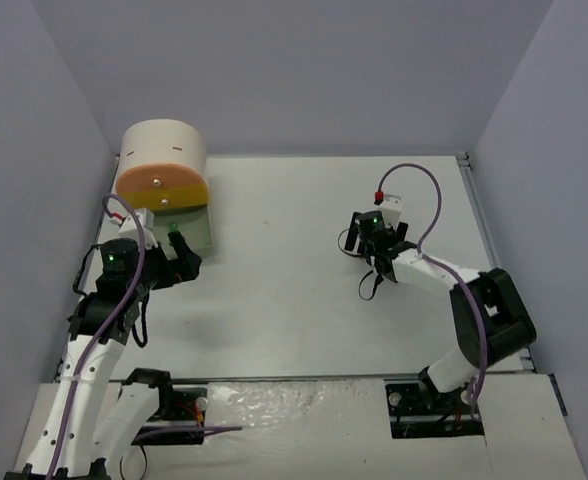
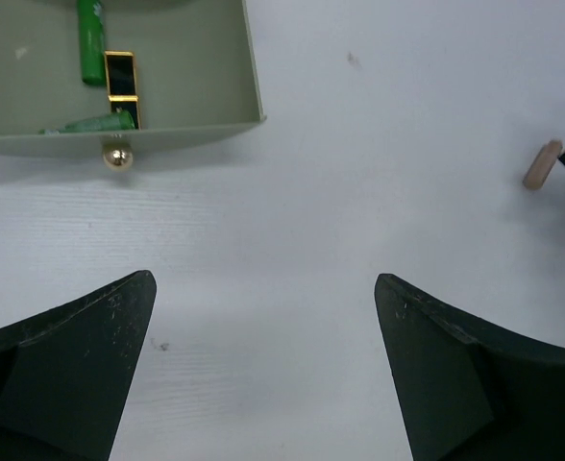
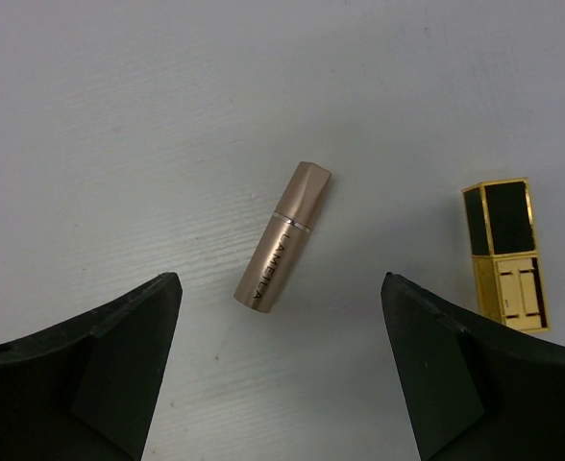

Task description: Organize the makeup

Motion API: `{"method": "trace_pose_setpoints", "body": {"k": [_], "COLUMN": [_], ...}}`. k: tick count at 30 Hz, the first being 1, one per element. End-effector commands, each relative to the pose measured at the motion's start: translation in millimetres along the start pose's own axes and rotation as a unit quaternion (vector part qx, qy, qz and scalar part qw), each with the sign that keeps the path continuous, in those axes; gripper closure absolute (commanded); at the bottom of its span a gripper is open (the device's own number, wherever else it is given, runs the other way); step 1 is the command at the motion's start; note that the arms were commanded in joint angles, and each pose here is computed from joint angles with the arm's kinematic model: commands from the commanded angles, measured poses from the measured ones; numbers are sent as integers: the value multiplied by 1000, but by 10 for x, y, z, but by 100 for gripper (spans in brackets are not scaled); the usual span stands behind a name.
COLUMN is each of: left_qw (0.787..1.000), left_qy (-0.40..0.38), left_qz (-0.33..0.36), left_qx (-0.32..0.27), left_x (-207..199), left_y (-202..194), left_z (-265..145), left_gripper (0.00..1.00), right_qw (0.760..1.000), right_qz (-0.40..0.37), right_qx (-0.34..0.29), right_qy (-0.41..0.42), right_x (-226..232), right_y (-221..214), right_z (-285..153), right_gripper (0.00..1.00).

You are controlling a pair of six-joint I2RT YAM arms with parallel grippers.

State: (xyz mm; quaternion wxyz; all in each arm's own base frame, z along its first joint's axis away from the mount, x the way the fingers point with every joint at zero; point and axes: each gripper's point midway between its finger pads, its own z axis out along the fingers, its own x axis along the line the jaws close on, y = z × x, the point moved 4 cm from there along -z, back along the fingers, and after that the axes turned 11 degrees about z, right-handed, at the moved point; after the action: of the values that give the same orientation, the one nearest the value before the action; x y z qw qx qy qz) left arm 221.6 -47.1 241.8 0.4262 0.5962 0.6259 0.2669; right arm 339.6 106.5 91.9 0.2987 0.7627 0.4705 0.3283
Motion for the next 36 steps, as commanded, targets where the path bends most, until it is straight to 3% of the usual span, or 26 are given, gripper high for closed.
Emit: {"method": "trace_pose_setpoints", "body": {"k": [1,7,14,19,24,27,30,36], "left_qw": [998,997,998,999,998,994,990,979], "left_qy": [-13,-1,7,-15,-55,-93,-123,-173], "left_qz": [61,63,54,29,-9,-43,-72,-110], "left_qx": [-16,-45,-35,-31,-24,-32,-22,-24], "left_x": [-30,0,20,-59,-198,-334,-471,-818], "left_y": [-113,-91,-104,-111,-92,-18,-6,65], "left_z": [-158,-267,-232,-224,-164,-114,-62,38], "left_gripper": [3,3,3,3,3,3,3,4], "right_qw": [998,998,997,998,994,979,956,883], "right_qz": [54,68,69,61,26,-9,-32,-51], "right_qx": [-23,-2,3,3,-5,-25,-38,-77], "right_qy": [23,3,-20,9,107,203,288,461], "right_x": [245,196,106,155,428,807,1134,1760], "right_y": [180,-18,-161,-192,-231,-252,-314,-385], "right_z": [213,460,575,515,186,-185,-590,-1506], "right_gripper": [22,37,72,100,100,100,100,100]}}
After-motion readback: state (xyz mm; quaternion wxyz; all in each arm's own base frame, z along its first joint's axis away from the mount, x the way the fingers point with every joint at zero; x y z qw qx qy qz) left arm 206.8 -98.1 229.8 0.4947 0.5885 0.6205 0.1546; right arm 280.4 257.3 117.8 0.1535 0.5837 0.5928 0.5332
